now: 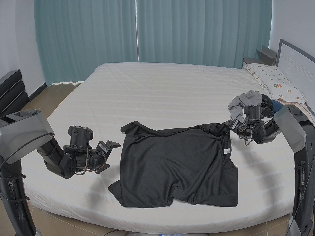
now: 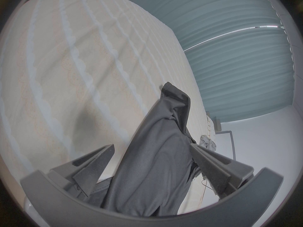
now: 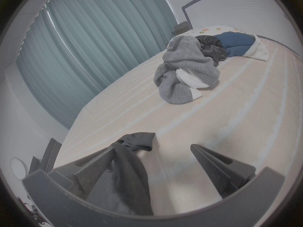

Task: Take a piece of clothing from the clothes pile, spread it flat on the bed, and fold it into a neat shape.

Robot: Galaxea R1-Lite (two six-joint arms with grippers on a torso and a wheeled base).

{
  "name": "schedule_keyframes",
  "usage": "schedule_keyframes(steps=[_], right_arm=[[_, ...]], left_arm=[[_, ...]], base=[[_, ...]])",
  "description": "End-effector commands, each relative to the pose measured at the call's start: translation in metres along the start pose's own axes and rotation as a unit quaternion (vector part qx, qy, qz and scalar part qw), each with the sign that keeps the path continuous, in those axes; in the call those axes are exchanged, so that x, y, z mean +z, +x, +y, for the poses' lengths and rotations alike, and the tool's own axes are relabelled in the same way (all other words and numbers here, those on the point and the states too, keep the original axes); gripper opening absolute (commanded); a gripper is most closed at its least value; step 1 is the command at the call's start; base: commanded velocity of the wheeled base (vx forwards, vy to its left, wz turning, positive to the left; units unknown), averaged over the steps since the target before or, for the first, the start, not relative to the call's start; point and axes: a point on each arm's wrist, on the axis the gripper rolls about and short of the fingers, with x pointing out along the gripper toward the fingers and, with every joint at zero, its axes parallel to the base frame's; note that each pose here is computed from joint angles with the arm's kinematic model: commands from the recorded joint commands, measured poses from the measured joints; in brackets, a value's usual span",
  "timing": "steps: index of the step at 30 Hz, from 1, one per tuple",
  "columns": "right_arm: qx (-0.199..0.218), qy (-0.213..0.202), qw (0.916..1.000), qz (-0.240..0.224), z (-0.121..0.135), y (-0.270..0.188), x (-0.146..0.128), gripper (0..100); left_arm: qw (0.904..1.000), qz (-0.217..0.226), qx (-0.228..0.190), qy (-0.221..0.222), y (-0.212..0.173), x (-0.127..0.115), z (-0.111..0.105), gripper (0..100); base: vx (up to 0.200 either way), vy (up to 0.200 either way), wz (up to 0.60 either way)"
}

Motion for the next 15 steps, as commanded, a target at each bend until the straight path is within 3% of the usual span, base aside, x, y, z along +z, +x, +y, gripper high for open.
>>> schedule_keyframes(steps=[1,5,15], right_arm=[[0.013,0.007,0.9997,0.02,-0.001,-0.031,0.007,100],[0.029,0.03,0.9984,0.038,-0.015,-0.055,0.008,100],[0.059,0.08,0.9917,0.083,-0.035,-0.11,-0.032,100]], left_arm=[[1.0,0.005,-0.001,0.004,-0.009,-0.006,-0.002,100],[0.9999,0.006,-0.006,0.007,-0.016,-0.009,-0.006,100],[0.9997,0.022,0.009,0.006,-0.03,-0.023,0.002,100]], base=[[0.0,0.0,0.0],[0.0,0.0,0.0],[-0.2,0.0,0.0]])
